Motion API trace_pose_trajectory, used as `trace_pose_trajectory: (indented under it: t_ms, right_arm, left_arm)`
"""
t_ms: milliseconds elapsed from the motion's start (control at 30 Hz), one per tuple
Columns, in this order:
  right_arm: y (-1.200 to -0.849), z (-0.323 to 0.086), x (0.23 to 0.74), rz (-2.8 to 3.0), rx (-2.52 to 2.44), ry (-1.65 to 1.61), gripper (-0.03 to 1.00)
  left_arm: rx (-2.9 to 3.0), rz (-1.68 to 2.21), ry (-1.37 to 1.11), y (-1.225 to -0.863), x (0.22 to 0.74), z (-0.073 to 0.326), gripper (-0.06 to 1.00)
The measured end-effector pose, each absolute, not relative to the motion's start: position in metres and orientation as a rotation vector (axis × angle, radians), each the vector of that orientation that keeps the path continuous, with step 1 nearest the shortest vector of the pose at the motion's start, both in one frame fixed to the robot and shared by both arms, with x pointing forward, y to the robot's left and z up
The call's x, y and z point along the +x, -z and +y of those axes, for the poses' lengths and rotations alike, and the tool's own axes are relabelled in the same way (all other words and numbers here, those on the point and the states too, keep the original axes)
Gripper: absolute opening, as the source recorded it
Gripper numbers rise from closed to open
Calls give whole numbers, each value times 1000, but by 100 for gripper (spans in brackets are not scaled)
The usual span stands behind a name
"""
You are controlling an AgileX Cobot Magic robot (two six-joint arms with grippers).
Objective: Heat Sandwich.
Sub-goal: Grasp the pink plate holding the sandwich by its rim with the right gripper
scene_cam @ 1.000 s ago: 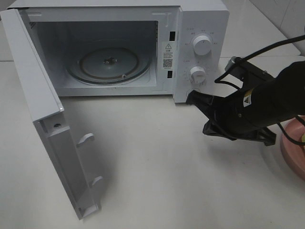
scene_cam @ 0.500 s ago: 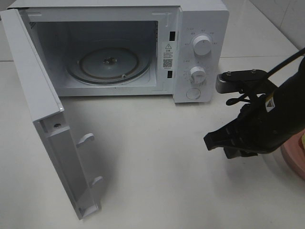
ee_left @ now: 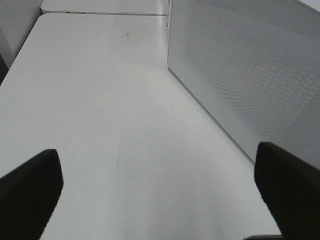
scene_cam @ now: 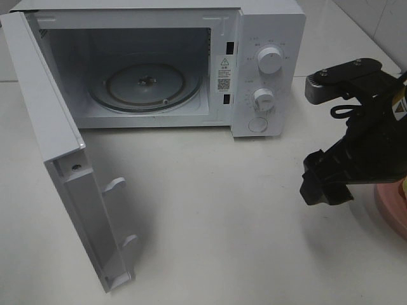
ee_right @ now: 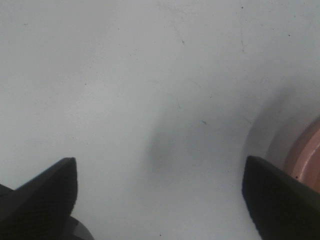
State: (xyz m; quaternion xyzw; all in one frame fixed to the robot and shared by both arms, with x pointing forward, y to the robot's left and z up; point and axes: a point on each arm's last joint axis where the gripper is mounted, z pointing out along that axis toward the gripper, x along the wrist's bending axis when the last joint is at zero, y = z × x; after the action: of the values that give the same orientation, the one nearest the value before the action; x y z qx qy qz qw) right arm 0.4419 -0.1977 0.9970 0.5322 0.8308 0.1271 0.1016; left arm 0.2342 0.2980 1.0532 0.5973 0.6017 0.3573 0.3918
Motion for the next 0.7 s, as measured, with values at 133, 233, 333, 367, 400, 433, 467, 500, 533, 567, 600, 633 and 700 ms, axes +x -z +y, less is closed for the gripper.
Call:
trace_pose_trajectory:
  t_ms: [133,233,333,367,400,433,467,500,533,567,600,633,700]
  right_arm:
    - [-1000,-202,444,2465,1566,-338,94]
    - [-1002,-207,446,2444,1598,-325,95]
    - [-1001,-226,451,2396,1688,-266,95]
    - [-1001,-226,451,2396,1688,-266,95]
    - [-1001,-231,451,2383,1712,-249,95]
    - [-1001,-235,452,2375,1724,-231,95]
    - [-1001,-244,453,2348,1766,-207,95]
    - [-1001,-247,454,2338,1781,-201,95]
    - [-1001,-247,454,2338,1781,-201,95]
    - [-1001,-251,455,2321,1801,-197,95]
    - [-1001,-255,456,2305,1820,-195,94]
    - [-1001,-262,457,2276,1854,-190,94]
    - [-1001,-264,457,2265,1866,-188,94]
  left_arm:
    - [1517,1528,-907,-1053,234,298,98]
    - [1517,1528,-907,-1053,234,298,98]
    - [1517,1528,-907,-1053,234,298,98]
    - [1517,1528,-907,-1053,234,298,98]
    - [1517,1528,-907,-1053,234,298,98]
    - [1517,1528,-907,-1053,234,298,98]
    - [1517,1528,-907,-1053,234,298,98]
    - [1517,1528,-907,-1053,234,298,98]
    - [1517,1528,-907,-1053,234,298,98]
    - [1517,1528,-907,-1053,234,298,98]
    - [1517,1528,-907,-1053,234,298,98]
    - [1517,1528,-907,-1053,234,298,98]
    - [1517,1528,-907,-1053,234,298,98]
